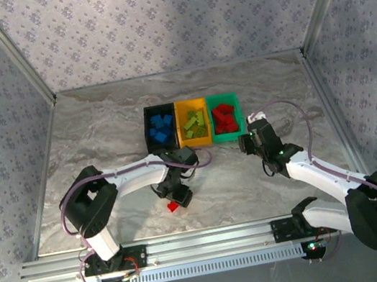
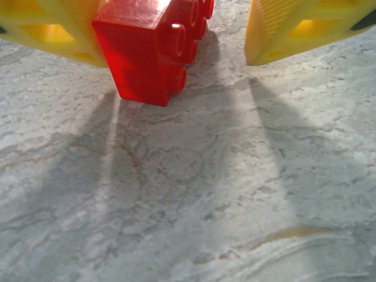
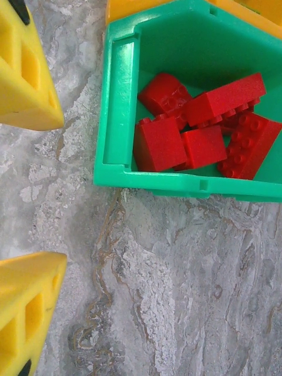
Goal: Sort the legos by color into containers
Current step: Pick up the lego from the middle-left of the table.
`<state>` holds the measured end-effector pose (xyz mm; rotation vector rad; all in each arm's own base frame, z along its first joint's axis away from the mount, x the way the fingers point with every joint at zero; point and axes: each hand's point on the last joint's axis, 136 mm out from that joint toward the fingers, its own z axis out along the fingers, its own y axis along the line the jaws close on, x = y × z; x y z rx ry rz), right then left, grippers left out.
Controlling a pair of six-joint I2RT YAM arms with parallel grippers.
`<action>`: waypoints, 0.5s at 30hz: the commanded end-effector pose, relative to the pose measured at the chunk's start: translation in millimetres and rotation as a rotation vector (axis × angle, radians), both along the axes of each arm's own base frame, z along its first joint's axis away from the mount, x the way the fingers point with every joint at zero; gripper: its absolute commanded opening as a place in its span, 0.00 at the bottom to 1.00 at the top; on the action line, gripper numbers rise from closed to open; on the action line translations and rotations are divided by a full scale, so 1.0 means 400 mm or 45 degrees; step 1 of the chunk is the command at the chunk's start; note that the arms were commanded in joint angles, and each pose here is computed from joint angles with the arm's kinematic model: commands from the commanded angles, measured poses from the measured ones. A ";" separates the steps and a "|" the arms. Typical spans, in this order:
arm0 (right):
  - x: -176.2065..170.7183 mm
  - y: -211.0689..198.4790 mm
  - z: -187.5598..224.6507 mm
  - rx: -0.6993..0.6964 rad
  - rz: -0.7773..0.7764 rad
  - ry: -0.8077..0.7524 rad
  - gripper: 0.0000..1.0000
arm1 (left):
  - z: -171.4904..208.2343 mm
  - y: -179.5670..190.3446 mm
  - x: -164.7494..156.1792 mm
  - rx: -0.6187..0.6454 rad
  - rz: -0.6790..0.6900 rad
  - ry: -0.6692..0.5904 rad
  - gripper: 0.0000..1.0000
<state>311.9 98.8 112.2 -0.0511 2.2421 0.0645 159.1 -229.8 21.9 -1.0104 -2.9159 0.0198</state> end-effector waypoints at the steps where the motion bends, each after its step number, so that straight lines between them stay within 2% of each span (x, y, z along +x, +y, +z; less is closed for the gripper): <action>1: 0.003 -0.001 0.000 0.026 -0.017 -0.002 0.59 | 0.008 -0.007 -0.009 0.009 -0.025 0.015 0.51; 7: 0.005 -0.003 0.001 0.028 -0.019 -0.003 0.59 | 0.022 -0.018 0.001 -0.008 -0.029 -0.047 0.27; 15: 0.005 -0.004 -0.001 0.032 -0.023 0.000 0.59 | 0.071 -0.054 0.053 -0.108 0.007 -0.207 0.09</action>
